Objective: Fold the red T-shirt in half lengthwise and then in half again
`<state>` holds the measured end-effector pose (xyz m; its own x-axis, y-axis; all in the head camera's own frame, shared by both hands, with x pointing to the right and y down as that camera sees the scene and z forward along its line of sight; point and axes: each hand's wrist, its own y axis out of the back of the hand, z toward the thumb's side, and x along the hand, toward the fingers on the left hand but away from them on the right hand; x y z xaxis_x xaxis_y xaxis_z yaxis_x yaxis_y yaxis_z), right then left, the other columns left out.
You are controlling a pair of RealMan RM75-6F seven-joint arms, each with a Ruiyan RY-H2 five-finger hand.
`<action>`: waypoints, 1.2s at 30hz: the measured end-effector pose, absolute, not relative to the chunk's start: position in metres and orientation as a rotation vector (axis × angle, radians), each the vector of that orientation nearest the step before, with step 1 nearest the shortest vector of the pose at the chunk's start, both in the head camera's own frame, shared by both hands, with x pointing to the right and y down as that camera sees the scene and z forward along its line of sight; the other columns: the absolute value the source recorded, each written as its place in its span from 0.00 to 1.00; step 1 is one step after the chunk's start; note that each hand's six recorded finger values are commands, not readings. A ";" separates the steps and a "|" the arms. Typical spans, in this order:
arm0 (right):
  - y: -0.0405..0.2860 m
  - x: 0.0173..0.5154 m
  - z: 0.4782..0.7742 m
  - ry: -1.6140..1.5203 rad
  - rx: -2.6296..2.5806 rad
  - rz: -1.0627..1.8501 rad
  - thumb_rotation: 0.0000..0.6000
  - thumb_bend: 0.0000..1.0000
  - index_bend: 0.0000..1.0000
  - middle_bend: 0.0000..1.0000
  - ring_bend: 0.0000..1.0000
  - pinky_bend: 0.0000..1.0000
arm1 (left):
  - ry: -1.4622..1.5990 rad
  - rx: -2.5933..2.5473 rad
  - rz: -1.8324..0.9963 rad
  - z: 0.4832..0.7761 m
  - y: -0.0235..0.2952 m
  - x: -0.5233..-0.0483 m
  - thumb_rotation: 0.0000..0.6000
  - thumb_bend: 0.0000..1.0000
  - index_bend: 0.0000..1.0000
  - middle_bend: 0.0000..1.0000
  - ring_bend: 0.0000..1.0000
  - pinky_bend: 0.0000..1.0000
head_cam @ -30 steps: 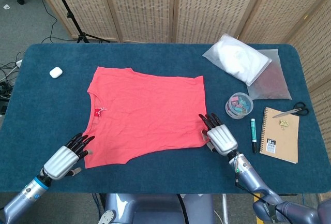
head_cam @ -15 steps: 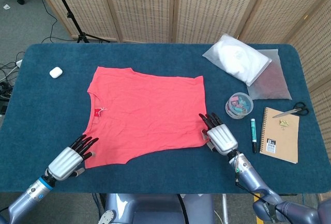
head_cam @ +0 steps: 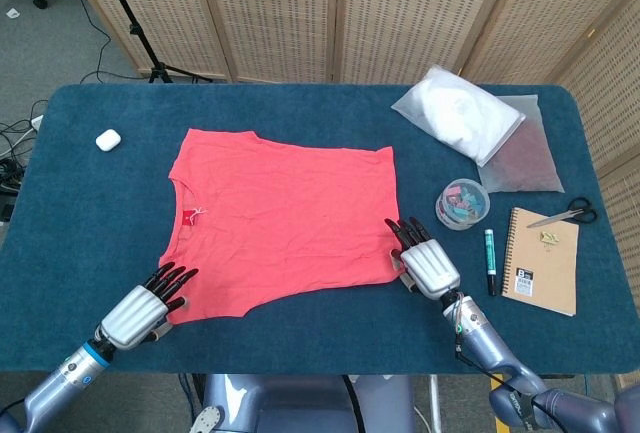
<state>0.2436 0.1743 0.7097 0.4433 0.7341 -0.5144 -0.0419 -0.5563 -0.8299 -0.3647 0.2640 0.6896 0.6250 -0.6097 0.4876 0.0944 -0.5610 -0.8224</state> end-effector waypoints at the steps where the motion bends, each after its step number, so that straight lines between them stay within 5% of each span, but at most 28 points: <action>1: 0.174 0.244 0.710 -0.586 -1.874 1.193 1.00 0.41 0.55 0.00 0.00 0.00 | 0.405 -1.956 -0.997 0.690 0.264 -0.364 1.00 0.31 0.47 0.00 0.00 0.00; 23: 0.174 0.244 0.709 -0.588 -1.879 1.190 1.00 0.41 0.55 0.00 0.00 0.00 | 0.421 -1.951 -1.024 0.692 0.263 -0.366 1.00 0.49 0.68 0.00 0.00 0.00; 36: 0.176 0.238 0.698 -0.605 -1.948 1.118 1.00 0.47 0.59 0.03 0.00 0.00 | 0.468 -2.000 -0.996 0.677 0.263 -0.367 1.00 0.55 0.69 0.00 0.00 0.00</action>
<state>0.2378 0.1764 0.6981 0.4969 0.7171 -0.4888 0.0170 -0.5711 -0.8207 -0.3671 0.2632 0.6767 0.6159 -0.6274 0.4765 0.0333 -0.5836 -0.8114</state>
